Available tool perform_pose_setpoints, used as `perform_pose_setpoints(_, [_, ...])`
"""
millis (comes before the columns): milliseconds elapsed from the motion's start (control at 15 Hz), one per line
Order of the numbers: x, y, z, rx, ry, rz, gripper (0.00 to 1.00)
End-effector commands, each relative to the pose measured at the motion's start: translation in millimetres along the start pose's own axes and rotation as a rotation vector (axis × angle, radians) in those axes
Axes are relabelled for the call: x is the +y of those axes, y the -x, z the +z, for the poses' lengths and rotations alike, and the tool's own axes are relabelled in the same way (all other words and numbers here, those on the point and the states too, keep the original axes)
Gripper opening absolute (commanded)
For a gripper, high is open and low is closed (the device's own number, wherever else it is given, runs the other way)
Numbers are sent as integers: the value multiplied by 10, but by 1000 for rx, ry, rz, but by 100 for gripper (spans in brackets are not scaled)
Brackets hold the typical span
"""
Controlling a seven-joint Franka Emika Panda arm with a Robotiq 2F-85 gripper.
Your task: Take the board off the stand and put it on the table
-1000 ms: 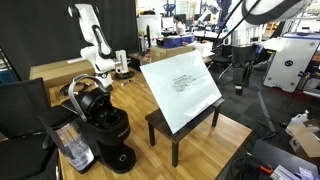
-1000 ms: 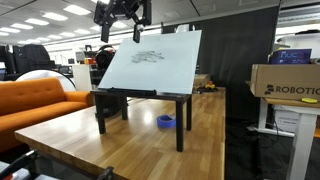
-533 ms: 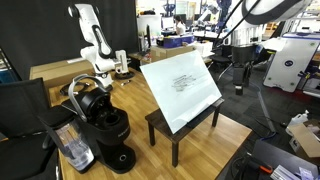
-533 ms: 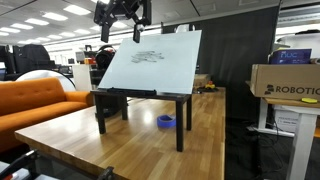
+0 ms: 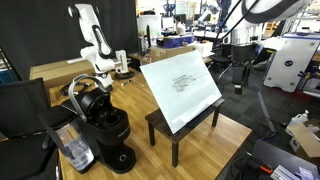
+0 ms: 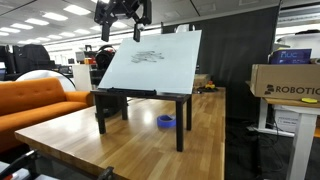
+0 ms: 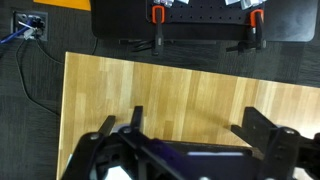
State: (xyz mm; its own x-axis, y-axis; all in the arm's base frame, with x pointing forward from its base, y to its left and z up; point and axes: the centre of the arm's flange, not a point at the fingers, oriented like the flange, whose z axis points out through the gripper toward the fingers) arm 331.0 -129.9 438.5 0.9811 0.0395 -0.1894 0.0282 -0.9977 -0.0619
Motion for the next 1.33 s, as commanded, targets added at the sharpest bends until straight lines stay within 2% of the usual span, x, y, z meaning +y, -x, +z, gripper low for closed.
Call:
perform_pose_setpoints(0, [-30, -233, -356, 24, 11, -29, 100])
perform_pose_setpoints(267, [-90, -526, -845, 79, 19, -108, 100])
perform_pose_setpoints(467, [2, -865, -984, 95, -27, -265, 100])
perform_pose_setpoints(800, [171, -1438, -1016, 39, -15, -444, 100])
perform_pose_setpoints(1133, [-96, -1791, -1398, -25, 9, -545, 100])
perform_pose_setpoints(1267, [-229, -1861, -1637, -31, 11, -637, 100])
